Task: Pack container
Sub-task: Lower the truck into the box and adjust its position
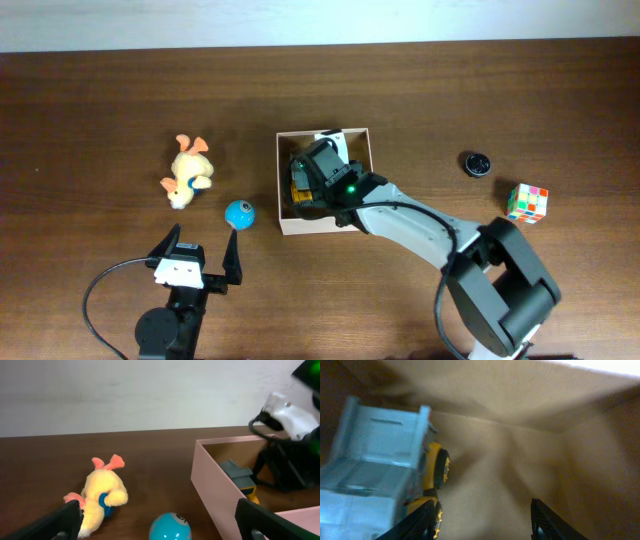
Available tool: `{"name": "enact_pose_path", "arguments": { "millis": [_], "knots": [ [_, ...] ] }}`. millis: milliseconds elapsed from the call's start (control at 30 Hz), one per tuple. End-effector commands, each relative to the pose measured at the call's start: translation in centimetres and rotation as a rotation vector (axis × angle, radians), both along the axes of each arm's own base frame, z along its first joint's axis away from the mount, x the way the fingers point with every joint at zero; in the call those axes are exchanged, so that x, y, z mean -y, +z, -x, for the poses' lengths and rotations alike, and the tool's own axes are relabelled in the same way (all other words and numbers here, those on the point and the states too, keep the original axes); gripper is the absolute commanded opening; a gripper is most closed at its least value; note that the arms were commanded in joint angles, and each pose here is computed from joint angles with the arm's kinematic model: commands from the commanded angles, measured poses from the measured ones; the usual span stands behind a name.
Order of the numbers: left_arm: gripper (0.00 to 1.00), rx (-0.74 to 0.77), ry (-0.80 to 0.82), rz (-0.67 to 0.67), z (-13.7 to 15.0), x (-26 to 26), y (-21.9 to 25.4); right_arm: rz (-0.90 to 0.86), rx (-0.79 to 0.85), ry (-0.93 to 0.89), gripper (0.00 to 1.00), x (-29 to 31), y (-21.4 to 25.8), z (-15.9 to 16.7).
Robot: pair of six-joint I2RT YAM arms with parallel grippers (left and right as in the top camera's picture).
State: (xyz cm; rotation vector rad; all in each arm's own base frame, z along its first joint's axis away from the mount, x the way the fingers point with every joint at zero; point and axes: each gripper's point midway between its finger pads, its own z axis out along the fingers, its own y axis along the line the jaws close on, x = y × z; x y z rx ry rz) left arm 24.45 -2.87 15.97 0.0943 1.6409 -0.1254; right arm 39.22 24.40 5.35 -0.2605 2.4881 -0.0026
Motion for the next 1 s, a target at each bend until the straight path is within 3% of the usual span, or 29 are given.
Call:
{"name": "enact_pose_path", "arguments": {
  "millis": [0,967],
  "knots": [
    [0.99,0.005,-0.004,-0.015,0.0,0.0,-0.1,0.006,-0.006,-0.008,0.56,0.0,-0.9,-0.5],
    [0.99,0.005,-0.004,-0.015,0.0,0.0,-0.1,-0.126,0.025,0.052,0.56,-2.8,0.1,-1.4]
  ]
}}
